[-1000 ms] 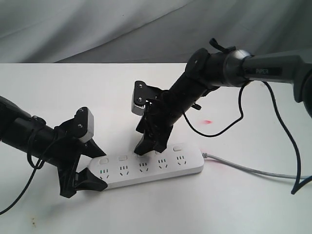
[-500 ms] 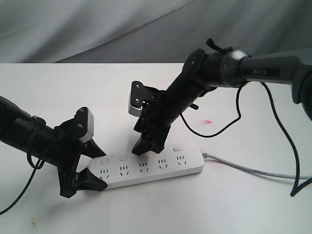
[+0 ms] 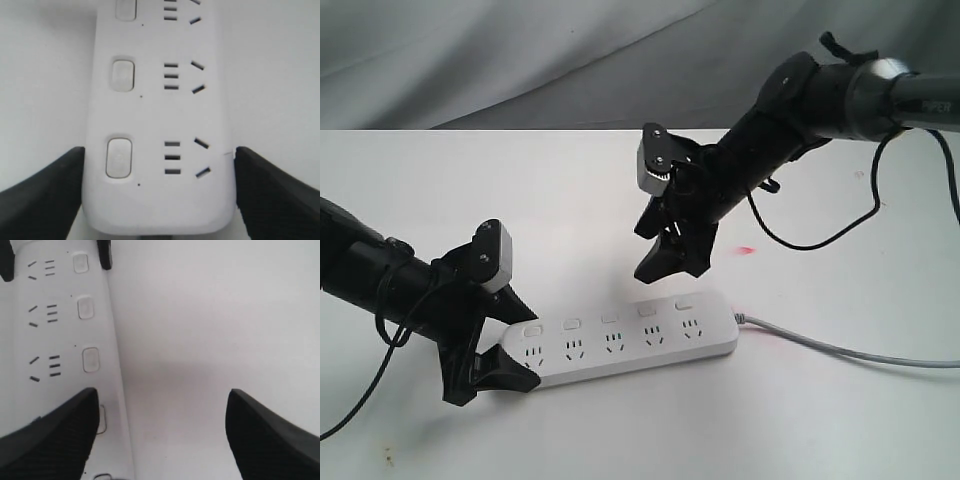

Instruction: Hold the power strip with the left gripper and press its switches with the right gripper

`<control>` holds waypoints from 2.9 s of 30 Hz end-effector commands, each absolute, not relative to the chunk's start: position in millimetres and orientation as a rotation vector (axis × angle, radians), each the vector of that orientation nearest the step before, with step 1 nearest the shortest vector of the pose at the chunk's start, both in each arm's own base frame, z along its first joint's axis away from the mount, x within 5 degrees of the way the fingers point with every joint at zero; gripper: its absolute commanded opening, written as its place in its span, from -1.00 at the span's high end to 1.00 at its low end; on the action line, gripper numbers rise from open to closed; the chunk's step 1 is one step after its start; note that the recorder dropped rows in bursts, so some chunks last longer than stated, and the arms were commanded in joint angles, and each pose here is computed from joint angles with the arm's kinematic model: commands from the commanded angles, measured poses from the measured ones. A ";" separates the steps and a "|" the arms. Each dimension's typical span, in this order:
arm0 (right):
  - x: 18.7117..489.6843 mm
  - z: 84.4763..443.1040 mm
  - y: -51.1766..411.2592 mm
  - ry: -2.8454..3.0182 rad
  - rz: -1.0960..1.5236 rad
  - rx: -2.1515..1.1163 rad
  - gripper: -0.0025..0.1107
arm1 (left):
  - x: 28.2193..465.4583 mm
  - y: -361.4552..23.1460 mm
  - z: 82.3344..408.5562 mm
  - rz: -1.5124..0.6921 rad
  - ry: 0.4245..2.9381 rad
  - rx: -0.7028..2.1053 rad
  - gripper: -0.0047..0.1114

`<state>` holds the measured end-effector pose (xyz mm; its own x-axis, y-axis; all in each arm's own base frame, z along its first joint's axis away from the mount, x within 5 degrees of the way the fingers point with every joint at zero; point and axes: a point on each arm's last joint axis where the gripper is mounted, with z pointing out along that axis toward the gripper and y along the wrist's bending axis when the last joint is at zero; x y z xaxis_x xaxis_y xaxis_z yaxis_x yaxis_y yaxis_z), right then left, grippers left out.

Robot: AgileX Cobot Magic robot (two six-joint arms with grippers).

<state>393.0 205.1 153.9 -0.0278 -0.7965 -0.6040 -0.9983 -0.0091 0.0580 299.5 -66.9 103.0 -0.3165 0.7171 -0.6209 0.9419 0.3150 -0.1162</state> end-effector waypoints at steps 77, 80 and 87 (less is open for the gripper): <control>386.5 124.8 190.9 1.922 0.746 -1.787 -0.20 | 300.7 -68.3 104.5 -0.654 2.114 1.471 0.92; 391.6 145.9 175.6 1.906 0.733 -1.739 -0.20 | 300.7 -68.3 104.5 -0.654 2.114 1.471 0.92; 398.1 159.9 141.6 1.867 0.788 -1.672 -0.20 | 300.7 -68.3 104.5 -0.654 2.114 1.471 0.92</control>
<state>398.6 147.8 157.0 -0.1262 -0.7232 -0.6791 -0.9920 0.0871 0.0916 299.6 -66.8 103.0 -0.3158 0.7173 -0.6211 0.9419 0.3159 -0.1141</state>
